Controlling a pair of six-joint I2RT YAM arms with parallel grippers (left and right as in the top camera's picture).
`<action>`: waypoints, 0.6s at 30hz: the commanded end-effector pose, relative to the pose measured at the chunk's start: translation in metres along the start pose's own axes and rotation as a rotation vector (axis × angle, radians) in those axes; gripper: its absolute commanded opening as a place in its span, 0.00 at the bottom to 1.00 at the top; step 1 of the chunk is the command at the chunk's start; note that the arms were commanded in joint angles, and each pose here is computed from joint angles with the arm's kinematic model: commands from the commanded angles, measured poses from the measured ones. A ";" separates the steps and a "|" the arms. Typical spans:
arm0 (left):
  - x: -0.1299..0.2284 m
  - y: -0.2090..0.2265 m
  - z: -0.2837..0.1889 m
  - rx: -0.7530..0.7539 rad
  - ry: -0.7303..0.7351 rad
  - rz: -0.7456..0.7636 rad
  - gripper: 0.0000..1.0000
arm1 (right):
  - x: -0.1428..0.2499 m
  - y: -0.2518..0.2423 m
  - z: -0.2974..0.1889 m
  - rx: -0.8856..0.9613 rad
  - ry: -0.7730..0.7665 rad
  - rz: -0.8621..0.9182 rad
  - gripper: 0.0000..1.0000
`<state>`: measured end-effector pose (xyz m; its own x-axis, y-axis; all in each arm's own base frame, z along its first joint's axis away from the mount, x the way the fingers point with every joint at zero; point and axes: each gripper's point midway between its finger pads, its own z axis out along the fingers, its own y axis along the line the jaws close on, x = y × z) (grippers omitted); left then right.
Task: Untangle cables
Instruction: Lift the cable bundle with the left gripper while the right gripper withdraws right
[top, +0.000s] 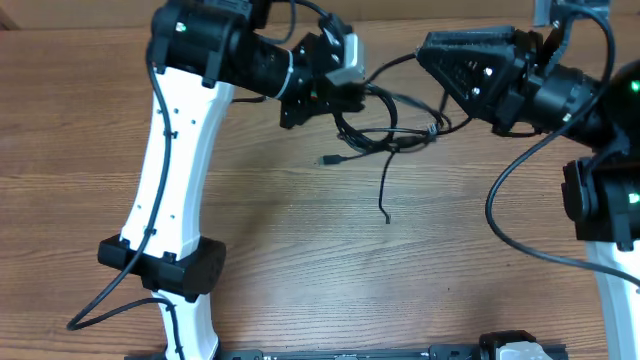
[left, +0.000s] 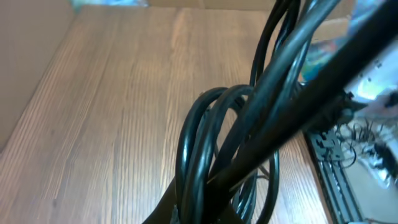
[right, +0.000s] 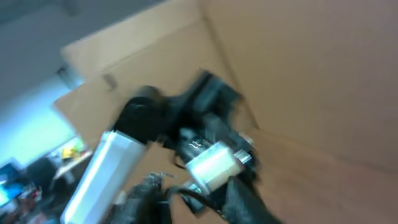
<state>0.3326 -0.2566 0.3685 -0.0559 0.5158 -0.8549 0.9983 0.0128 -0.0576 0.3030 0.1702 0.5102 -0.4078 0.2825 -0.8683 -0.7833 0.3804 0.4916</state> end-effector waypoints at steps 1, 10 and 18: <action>-0.007 0.004 -0.027 -0.058 -0.045 -0.153 0.04 | -0.004 -0.049 -0.004 0.196 -0.045 0.095 0.39; 0.010 0.023 -0.054 -0.129 -0.061 -0.372 0.04 | 0.035 -0.111 -0.015 0.439 0.024 0.308 1.00; 0.018 0.031 -0.057 -0.178 -0.032 -0.485 0.04 | 0.066 -0.112 -0.020 0.465 0.119 0.429 1.00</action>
<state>0.3682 -0.2029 0.3664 -0.4780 0.4184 -0.7723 0.8707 0.3415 -0.3539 0.3605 0.1289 0.3947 -0.7003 0.4080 -0.5857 -0.2736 0.6044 0.7482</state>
